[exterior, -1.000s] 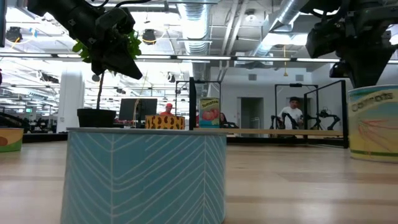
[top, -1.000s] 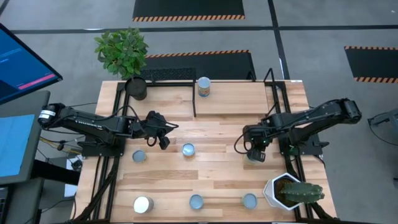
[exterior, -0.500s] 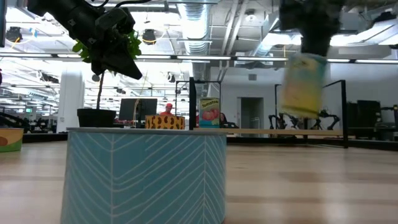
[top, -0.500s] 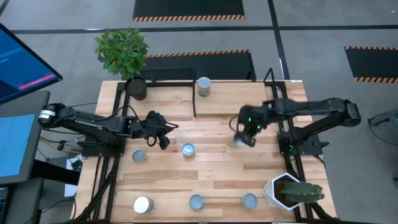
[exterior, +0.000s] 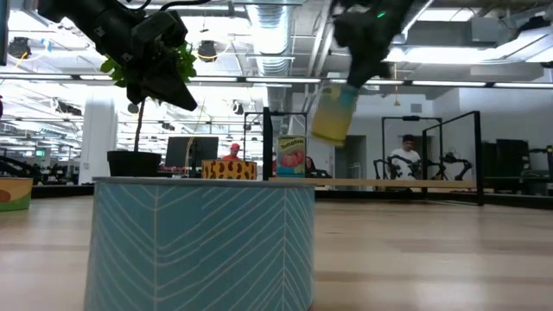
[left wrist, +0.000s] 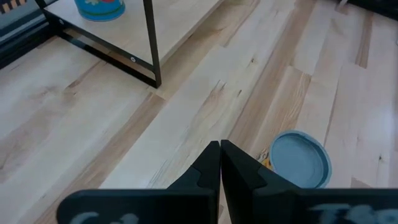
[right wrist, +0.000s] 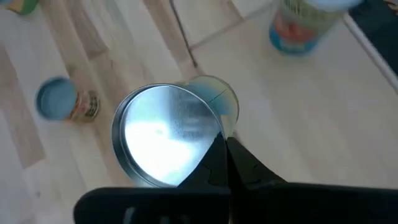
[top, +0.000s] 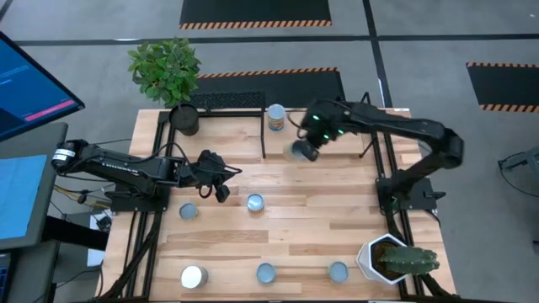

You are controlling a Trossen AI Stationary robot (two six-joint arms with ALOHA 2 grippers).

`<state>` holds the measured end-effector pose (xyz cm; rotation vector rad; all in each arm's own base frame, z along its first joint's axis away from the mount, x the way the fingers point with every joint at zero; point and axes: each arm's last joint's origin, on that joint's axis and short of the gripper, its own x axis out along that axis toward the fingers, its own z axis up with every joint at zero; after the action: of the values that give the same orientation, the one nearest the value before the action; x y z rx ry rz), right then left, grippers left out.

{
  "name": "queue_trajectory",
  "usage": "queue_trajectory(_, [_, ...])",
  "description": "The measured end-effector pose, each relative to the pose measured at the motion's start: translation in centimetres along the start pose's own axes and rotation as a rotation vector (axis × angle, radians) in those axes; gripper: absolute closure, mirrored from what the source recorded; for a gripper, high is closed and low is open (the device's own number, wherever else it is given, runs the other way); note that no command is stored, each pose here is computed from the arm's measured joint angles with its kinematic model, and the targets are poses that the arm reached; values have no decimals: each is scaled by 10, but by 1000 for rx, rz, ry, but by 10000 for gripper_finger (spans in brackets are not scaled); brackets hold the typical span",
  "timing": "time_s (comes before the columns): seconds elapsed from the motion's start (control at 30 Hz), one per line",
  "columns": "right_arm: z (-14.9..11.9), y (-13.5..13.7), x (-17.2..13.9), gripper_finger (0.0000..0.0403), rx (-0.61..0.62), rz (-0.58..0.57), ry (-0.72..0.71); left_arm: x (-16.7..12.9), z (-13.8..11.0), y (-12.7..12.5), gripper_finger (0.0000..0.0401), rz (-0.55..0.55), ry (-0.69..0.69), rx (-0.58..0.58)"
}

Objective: Pick and place cans onto a shelf
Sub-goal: Put the canned carrots on the shelf

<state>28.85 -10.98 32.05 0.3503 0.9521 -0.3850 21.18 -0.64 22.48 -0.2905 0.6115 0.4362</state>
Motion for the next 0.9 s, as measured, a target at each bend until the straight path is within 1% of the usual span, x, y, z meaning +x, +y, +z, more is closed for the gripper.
queue_trajectory(0.17, [33,-20,26,402,-20,27,66,0,0,0,401,1,0,27])
queue_trajectory(0.33, [50,-39,47,403,-18,2,141,0,0,0,401,5,-2,32])
queue_trajectory(0.57, [65,-48,75,403,-22,38,173,0,0,0,401,5,-2,42])
queue_trajectory(0.9, [74,-52,80,400,-23,31,149,0,0,0,401,5,-2,42])
